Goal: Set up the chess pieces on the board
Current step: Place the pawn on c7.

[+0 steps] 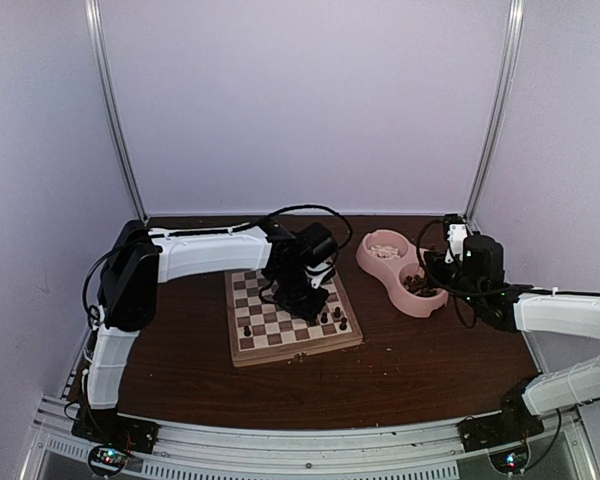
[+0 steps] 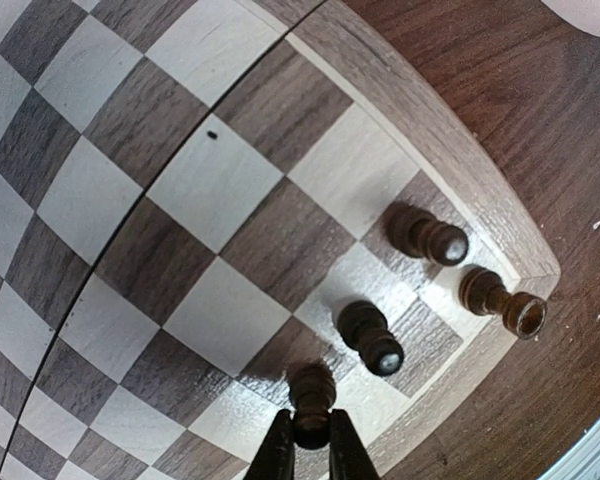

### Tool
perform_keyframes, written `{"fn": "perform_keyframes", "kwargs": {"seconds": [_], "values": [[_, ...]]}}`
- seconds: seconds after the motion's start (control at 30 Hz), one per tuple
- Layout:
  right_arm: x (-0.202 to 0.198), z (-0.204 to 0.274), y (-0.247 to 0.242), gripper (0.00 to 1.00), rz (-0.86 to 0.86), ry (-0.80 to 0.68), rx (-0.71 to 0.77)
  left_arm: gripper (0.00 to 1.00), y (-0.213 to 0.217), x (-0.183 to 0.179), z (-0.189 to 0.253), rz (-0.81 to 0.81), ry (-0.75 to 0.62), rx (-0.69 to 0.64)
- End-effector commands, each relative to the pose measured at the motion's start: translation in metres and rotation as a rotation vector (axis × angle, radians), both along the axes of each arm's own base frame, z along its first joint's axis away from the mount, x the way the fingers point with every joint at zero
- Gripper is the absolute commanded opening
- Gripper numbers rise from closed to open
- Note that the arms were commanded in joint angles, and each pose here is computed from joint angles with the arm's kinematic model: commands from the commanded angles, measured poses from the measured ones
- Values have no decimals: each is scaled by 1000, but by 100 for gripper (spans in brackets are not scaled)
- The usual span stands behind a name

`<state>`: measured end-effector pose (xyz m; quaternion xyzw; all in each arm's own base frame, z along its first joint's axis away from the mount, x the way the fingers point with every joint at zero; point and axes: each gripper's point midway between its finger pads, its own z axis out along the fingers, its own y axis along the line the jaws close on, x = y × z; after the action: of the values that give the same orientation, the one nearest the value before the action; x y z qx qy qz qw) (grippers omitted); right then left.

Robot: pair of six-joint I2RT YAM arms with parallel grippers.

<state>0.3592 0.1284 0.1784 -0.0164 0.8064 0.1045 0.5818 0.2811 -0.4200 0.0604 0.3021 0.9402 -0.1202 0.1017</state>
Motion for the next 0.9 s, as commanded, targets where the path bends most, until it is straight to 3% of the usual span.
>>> {"fn": "perform_keyframes", "kwargs": {"seconds": [0.0, 0.67, 0.87], "values": [[4, 13, 2, 3, 6, -24, 22, 11, -10, 8, 4, -12, -42, -17], [4, 12, 4, 3, 14, -23, 22, 15, -8, 13, 5, -12, -63, 12], [4, 12, 4, 3, 14, -22, 22, 36, -7, 11, 10, -17, -58, 11]]}}
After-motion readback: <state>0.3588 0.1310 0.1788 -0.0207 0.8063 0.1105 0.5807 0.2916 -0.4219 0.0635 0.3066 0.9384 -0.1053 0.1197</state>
